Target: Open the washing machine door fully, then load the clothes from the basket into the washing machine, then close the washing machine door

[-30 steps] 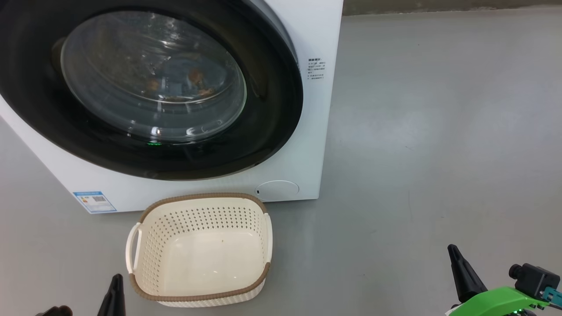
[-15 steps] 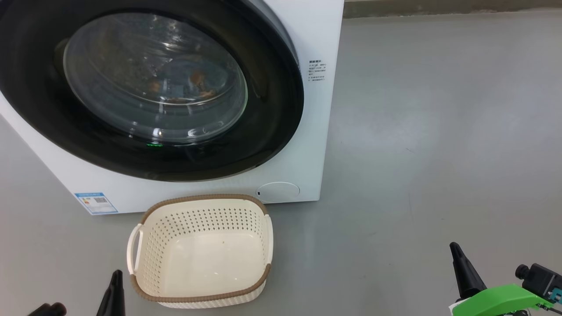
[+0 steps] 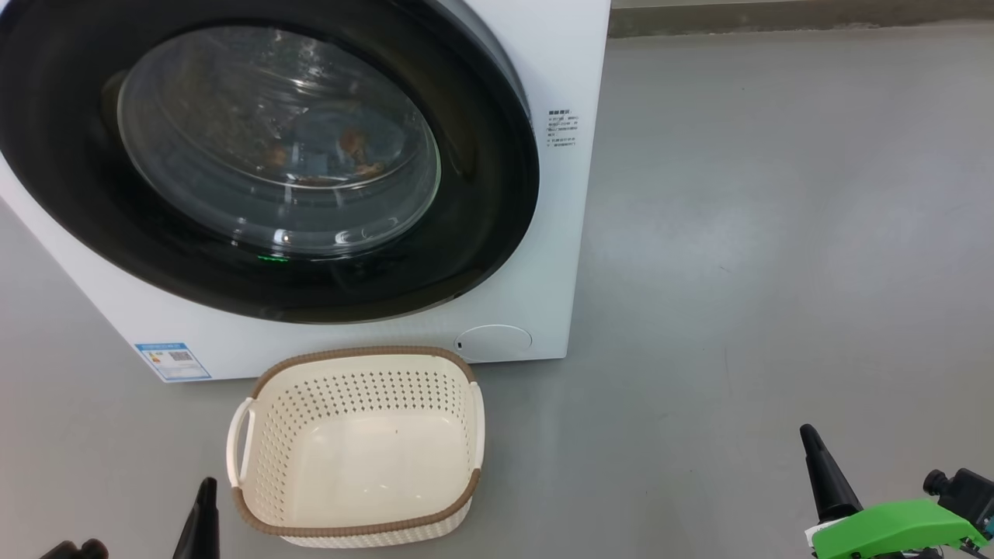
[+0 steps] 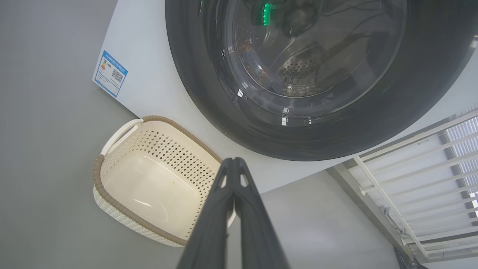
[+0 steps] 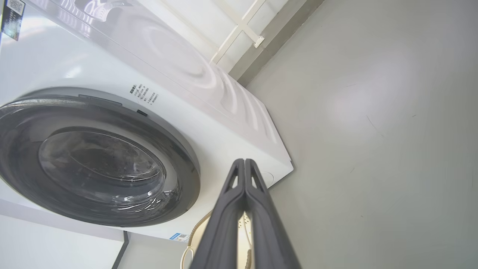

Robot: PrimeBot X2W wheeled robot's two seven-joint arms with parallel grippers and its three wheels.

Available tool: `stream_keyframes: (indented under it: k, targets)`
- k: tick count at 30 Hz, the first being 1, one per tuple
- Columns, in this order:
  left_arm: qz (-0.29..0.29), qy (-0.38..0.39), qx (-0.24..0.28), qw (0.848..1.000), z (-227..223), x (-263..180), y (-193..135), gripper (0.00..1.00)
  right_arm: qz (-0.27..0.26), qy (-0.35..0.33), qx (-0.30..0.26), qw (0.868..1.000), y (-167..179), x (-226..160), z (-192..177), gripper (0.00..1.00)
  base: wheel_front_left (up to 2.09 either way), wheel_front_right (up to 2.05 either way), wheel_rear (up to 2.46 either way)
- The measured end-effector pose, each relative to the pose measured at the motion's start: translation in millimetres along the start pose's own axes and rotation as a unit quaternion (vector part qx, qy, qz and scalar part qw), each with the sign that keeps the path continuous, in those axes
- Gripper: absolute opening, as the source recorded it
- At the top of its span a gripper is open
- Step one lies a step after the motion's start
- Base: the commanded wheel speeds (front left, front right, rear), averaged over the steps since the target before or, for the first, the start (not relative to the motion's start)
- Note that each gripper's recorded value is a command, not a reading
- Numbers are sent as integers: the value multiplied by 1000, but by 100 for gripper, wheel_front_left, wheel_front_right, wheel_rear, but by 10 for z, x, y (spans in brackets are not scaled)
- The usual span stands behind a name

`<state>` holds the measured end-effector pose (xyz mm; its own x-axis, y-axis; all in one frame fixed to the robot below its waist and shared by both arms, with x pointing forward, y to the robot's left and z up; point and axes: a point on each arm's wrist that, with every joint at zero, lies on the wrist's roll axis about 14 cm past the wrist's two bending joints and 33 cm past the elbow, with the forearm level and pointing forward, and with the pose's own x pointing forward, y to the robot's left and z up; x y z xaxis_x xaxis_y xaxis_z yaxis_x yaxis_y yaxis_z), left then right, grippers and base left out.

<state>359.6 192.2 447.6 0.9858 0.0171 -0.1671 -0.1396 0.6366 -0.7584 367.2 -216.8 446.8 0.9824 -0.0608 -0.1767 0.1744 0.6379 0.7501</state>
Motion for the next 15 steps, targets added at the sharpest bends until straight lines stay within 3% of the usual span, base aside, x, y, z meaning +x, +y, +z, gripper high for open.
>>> stream_keyframes:
  k: [15]
  targets:
    - [-3,-2,-78,997,43,31,-44,0,4,1,80,997,63,6,5,0,0,0,0]
